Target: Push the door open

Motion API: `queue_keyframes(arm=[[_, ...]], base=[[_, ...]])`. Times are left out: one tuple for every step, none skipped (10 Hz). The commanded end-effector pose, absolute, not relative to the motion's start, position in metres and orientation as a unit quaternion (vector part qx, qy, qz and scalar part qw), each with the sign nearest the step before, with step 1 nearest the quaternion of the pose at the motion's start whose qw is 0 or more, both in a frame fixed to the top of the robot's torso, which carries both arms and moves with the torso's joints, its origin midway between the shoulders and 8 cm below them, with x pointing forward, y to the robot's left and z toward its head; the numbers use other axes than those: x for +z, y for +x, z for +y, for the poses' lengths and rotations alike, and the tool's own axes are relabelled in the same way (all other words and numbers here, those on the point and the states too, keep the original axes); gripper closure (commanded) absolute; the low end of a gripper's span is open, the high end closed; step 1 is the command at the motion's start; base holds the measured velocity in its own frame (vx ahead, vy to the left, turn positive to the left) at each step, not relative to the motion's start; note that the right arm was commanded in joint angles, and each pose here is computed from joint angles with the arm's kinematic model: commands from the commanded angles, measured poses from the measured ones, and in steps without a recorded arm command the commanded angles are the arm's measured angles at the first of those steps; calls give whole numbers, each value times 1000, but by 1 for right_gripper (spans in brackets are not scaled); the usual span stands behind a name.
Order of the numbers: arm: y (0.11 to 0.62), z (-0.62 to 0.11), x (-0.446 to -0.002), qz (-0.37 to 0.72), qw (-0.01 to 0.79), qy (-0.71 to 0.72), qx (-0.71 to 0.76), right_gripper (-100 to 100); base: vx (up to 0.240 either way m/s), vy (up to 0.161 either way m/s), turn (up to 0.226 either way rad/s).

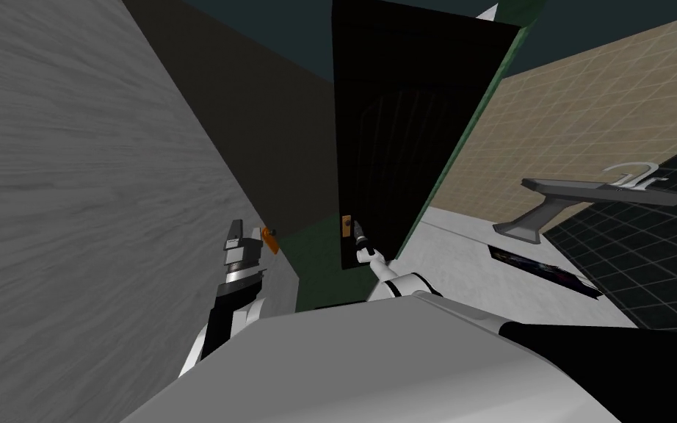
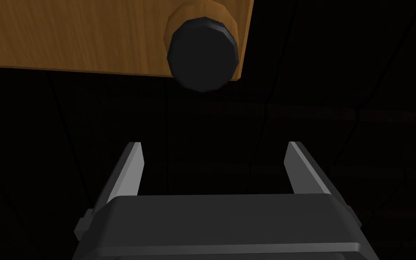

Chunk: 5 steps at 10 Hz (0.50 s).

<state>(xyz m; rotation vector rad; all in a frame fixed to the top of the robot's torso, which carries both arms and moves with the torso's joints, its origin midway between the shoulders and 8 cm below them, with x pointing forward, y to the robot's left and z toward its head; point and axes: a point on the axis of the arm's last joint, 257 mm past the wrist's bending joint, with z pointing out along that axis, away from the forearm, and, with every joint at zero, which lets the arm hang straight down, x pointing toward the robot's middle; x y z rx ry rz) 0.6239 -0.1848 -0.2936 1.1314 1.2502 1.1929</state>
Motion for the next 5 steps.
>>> queue_keyframes(arm=[[623,-182,-293,518,513,470,497,-100],[622,-173,-294,517,508,472,502,-100],[619,-161,-295,515,502,475,507,-100],[619,-161,-295,515,502,475,507,-100],[620,-161,-296,515,503,474,507,-100]], base=[[229,34,10],[213,21,16],[223,19,14],[142,22,10],[47,11,0]])
